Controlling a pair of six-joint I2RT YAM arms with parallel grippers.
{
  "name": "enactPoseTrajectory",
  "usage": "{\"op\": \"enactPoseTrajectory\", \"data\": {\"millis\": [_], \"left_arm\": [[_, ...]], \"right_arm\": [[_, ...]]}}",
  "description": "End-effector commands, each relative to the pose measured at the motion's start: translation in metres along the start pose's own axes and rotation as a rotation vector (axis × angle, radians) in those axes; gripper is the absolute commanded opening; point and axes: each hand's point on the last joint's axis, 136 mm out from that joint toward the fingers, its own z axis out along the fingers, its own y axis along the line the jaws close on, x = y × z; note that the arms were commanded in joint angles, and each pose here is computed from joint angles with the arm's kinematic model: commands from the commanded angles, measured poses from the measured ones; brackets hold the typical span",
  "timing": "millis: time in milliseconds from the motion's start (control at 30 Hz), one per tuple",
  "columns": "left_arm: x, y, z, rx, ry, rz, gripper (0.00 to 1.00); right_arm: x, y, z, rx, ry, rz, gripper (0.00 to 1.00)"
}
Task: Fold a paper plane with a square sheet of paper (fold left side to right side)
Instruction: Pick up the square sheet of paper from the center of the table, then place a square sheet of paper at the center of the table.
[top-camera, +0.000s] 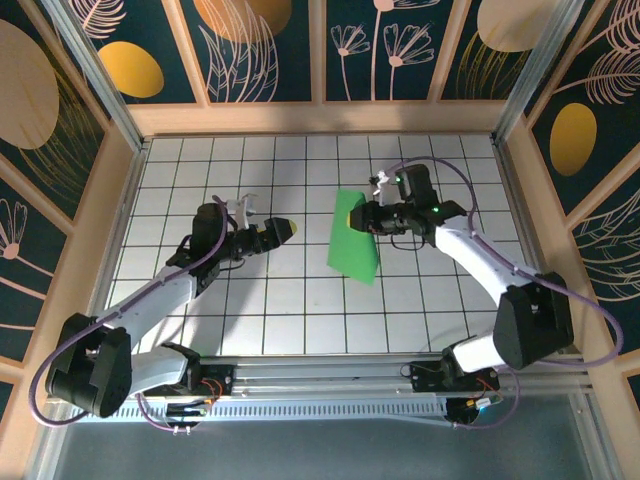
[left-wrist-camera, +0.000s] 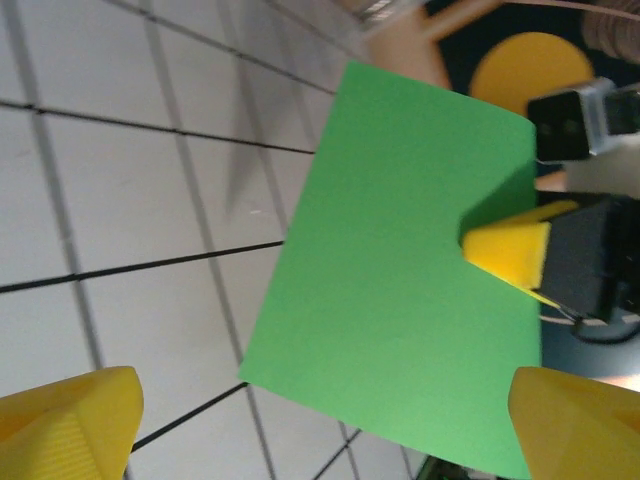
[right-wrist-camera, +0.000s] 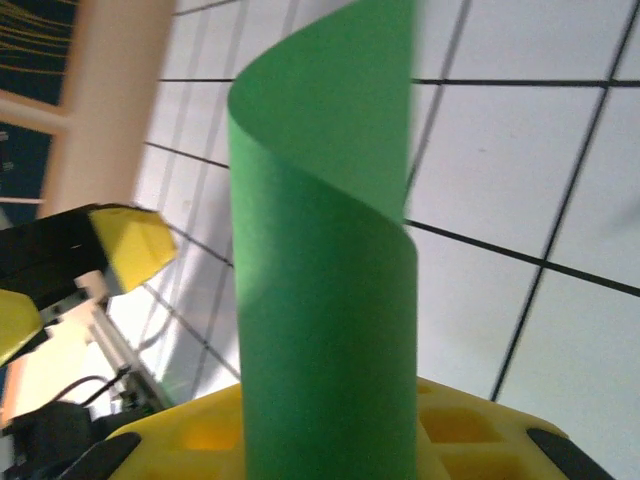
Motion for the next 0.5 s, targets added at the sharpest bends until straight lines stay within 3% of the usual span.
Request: {"op": "enactPoseTrajectory", "data": {"millis": [0, 267, 467], "left_arm": [[-0.001, -0.037, -0.004, 0.184, 0.016, 0.110, 0.94], [-0.001, -0.058, 0.000, 0.300, 0.055, 0.136, 0.95], [0.004, -0.087, 0.007, 0.392, 0.098, 0.196, 0.97]], "right_arm": [[0.006, 0.040, -0.018, -0.177, 0.023, -0.034, 0.28], [0.006, 0.112, -0.058, -0.444, 0.002, -0.077, 0.27], [0.009, 0.148, -0.068, -0.551, 0.011, -0.123, 0.27]]}}
